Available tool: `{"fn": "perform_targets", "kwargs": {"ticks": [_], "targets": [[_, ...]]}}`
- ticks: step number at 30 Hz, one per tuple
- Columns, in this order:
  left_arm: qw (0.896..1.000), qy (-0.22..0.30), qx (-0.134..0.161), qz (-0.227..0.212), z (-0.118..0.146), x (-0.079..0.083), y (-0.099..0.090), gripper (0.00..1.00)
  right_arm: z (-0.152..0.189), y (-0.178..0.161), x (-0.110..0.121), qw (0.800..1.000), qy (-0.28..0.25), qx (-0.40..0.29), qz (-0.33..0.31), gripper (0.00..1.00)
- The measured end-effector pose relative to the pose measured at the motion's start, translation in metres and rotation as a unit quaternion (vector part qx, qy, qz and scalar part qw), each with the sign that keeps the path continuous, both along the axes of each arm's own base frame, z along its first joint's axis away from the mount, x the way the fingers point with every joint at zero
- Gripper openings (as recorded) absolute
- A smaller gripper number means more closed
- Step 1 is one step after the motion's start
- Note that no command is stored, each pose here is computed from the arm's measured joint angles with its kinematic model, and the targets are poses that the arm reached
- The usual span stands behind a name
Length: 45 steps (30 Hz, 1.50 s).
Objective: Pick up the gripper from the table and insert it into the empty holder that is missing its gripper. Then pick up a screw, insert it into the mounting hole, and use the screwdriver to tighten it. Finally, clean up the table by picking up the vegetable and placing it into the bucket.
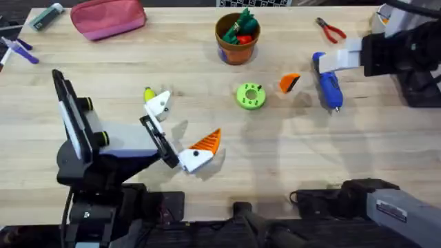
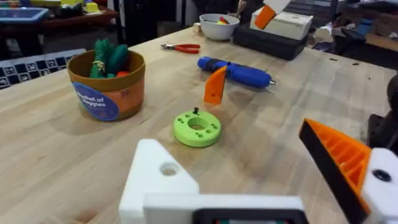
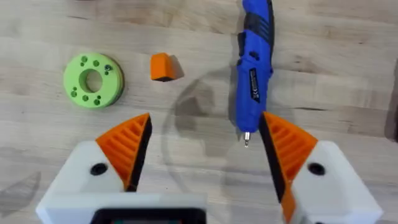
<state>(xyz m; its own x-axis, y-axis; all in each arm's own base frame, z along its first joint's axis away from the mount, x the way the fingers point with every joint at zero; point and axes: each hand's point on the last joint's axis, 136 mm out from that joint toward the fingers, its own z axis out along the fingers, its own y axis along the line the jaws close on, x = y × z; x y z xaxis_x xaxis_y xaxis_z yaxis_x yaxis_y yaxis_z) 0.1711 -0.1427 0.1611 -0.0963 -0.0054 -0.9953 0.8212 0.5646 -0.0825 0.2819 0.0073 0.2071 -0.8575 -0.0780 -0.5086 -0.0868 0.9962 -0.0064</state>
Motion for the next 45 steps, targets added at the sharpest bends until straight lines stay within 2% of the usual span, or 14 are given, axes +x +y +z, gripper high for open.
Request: {"fn": "perform_targets", "kwargs": {"ticks": [6, 45], "targets": [[1.0, 0.0, 0.0, -0.012, -0.0002, -0.0034, -0.0023, 0.985, -0.0001, 0.0, 0.0, 1.0, 0.0, 0.0, 0.0, 0.992], [1.0, 0.001, -0.001, -0.019, -0.0003, -0.0056, -0.0036, 0.985, 0.0, 0.0, 0.0, 1.0, 0.0, 0.0, 0.0, 0.994]]}}
